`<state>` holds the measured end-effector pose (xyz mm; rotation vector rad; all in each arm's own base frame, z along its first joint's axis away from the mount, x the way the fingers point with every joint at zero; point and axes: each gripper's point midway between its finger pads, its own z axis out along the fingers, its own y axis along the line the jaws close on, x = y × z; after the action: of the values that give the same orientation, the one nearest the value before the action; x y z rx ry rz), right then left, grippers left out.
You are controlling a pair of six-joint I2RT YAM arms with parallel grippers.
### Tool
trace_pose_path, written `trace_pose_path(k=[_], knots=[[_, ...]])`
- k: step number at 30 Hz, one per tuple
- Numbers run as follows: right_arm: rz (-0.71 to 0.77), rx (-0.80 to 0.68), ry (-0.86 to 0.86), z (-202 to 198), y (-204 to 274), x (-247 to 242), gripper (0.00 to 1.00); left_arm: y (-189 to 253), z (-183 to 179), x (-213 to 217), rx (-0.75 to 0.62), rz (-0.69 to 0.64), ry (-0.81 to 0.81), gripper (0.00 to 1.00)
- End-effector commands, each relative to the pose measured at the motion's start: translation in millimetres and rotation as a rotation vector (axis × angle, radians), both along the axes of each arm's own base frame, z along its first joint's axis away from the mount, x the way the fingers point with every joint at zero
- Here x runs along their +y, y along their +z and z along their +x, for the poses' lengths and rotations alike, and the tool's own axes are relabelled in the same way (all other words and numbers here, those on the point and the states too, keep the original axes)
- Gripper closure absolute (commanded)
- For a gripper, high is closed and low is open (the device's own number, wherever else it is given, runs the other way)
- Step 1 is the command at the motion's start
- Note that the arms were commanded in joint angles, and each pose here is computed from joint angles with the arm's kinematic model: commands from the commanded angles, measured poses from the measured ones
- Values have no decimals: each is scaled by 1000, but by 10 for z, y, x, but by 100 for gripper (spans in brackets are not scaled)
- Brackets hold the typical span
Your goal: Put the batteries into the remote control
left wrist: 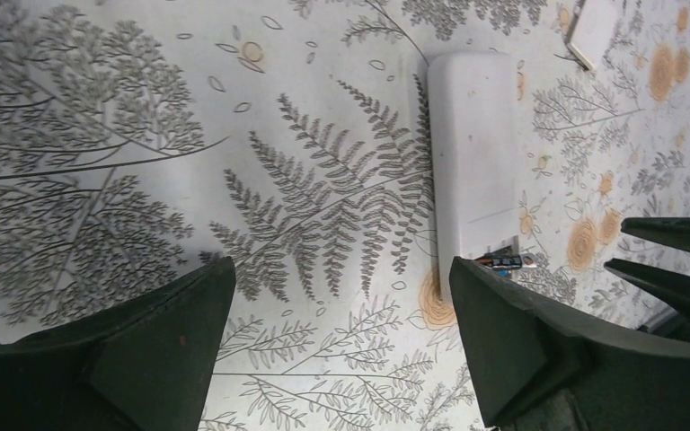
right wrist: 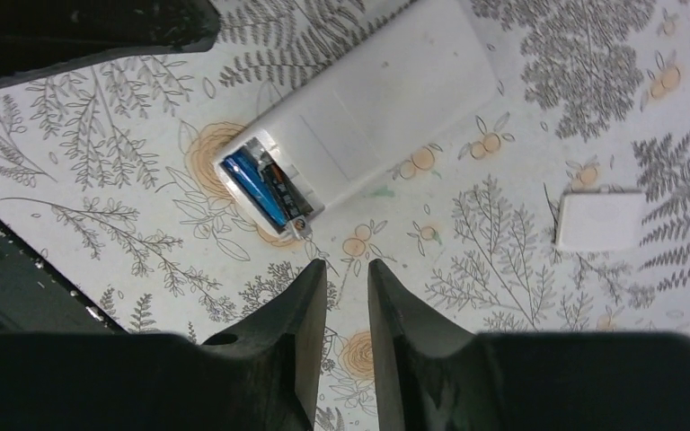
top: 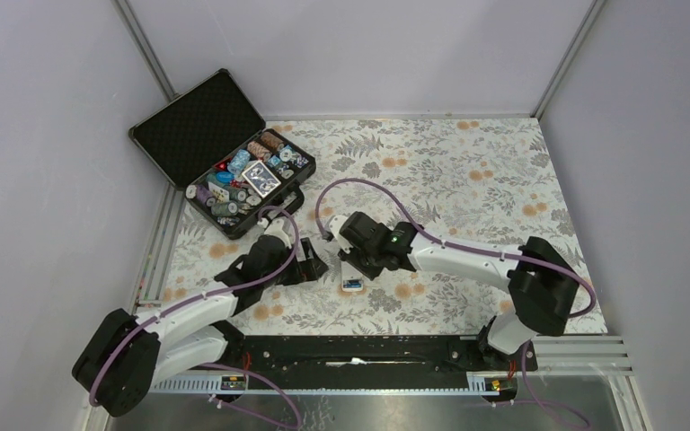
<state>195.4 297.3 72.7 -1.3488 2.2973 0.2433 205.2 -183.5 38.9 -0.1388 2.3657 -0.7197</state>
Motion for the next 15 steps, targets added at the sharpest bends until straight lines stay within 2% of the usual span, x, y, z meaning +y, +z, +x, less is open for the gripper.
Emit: trace_pose_path(k=[1,4,10,15], knots=[[82,-71,-160,81,187,-60,70,33,-30,-174,-13,-70,-85,1],[130,-61,-226,49,223,-84,70,45,-61,-266,-8,-104,-131,1],[262,-24,-347,-39,198,-101,58,97,-108,-459,-4,-185,-219,1],[293,32,-426,-115,124,-131,60,67,-193,-625,45,-259,-295,4]])
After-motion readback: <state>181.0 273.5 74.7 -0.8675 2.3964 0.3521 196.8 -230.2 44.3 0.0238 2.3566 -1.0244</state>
